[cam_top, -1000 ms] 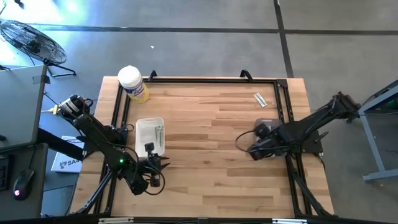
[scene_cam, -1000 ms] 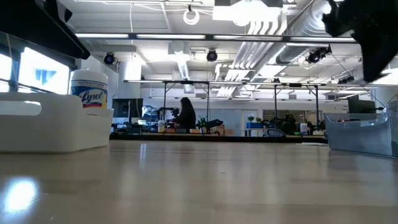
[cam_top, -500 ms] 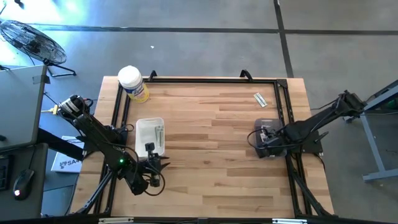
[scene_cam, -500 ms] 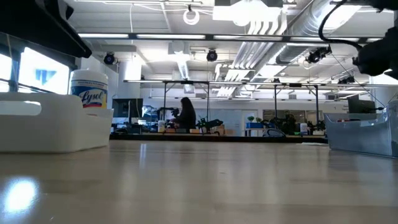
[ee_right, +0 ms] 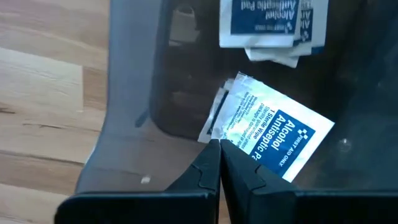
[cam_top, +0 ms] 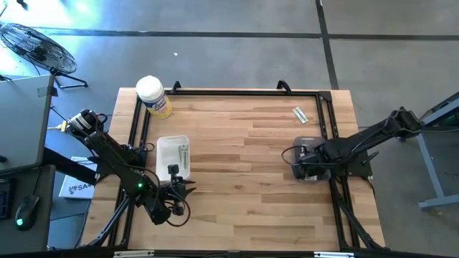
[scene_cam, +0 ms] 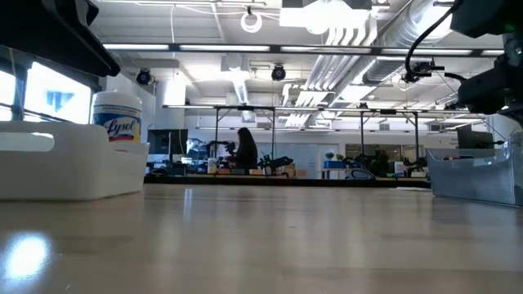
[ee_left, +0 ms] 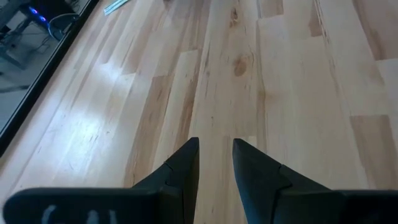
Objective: Pick & Place First Aid Supplies
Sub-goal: Put the blue alcohol pad into the black bin
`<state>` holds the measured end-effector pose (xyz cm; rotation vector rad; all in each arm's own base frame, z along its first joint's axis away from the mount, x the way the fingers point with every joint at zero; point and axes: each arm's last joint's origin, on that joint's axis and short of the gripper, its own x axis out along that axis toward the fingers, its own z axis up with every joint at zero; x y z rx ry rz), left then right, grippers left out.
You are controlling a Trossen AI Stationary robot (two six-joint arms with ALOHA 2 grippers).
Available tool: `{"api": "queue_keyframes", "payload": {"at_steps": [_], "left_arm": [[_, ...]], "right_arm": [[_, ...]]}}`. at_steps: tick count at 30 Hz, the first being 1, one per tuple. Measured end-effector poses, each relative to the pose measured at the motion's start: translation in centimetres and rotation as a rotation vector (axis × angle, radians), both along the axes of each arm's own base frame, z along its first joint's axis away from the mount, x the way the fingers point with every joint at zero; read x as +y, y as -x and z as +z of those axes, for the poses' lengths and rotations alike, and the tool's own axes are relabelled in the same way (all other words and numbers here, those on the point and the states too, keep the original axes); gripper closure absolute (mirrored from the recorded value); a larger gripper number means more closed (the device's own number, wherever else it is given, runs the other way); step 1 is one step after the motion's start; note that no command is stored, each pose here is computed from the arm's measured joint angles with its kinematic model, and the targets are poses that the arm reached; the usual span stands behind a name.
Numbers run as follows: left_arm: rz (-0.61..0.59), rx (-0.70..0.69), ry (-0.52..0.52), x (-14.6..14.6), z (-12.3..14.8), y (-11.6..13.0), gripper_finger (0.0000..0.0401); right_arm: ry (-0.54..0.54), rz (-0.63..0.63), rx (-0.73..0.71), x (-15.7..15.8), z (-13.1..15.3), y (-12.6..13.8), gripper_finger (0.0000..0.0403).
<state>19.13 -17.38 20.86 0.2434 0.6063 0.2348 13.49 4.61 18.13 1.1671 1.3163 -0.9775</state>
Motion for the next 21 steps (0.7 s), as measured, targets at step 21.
{"api": "queue_keyframes", "payload": {"at_steps": [21], "left_arm": [[-0.069, 0.066, -0.003, -0.1, -0.2, 0.1, 0.0306]], "right_arm": [[-0.084, -0.087, 0.094, -0.3, -1.4, -1.5, 0.0401]]}}
